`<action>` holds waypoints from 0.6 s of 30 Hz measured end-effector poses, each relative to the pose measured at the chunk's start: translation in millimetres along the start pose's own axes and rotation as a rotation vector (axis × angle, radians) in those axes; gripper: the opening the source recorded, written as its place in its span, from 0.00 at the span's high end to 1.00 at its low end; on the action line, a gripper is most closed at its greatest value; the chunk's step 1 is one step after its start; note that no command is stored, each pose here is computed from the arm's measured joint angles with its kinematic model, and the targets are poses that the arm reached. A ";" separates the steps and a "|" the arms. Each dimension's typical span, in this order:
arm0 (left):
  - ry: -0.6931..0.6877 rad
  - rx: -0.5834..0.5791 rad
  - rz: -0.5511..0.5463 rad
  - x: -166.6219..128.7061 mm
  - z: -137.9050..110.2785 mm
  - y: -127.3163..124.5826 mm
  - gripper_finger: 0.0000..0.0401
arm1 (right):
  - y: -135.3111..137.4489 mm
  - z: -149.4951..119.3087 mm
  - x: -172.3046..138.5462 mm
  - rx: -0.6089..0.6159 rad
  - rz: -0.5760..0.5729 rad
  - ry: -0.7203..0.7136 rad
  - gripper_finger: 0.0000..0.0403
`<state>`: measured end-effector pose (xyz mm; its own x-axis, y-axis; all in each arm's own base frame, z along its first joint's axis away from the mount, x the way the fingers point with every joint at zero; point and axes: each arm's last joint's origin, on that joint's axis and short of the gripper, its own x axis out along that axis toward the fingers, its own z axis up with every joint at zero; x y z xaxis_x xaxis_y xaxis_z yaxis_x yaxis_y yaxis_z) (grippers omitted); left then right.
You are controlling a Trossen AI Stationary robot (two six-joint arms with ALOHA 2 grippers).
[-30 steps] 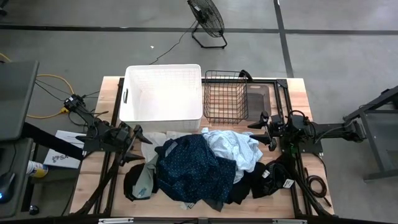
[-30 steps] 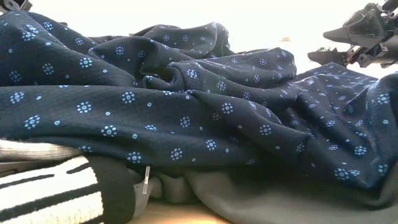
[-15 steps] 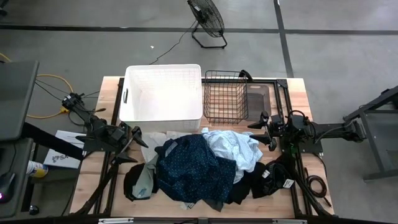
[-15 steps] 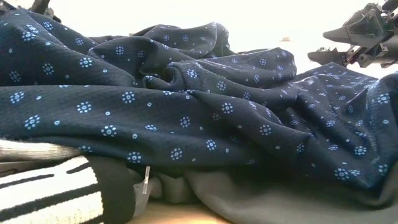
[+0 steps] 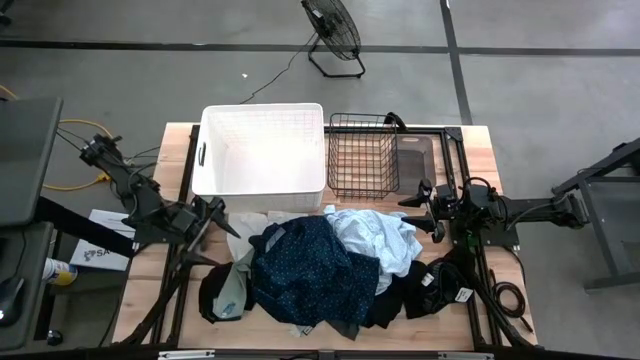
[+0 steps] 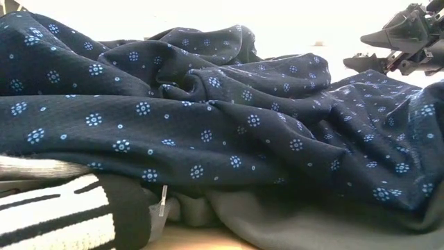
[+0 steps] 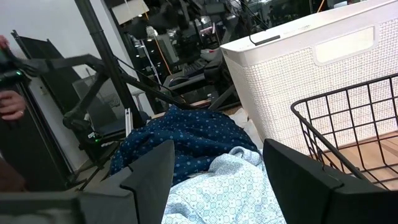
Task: Pick & Place Cloths
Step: Put the dark blue shirt into the white laundry organizer
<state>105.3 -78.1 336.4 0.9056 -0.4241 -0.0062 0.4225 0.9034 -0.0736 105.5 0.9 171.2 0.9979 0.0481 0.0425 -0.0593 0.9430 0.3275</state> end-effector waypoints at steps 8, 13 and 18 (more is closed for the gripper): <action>0.184 0.090 0.018 24.5 40.0 -7.9 0.16 | 0.0 -0.1 0.0 0.000 0.000 0.000 0.41; 0.285 0.099 0.075 50.1 58.1 0.1 0.16 | 0.0 0.0 0.0 0.000 0.000 0.000 0.41; 0.366 0.028 0.065 91.0 72.3 13.8 0.16 | 0.0 0.0 0.0 0.000 0.000 0.000 0.41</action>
<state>196.2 -99.6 407.0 0.8594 -0.3561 -0.3670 0.3702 0.9283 -0.0337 105.5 0.9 171.1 0.9980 0.0477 0.0421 -0.0589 0.9430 0.3275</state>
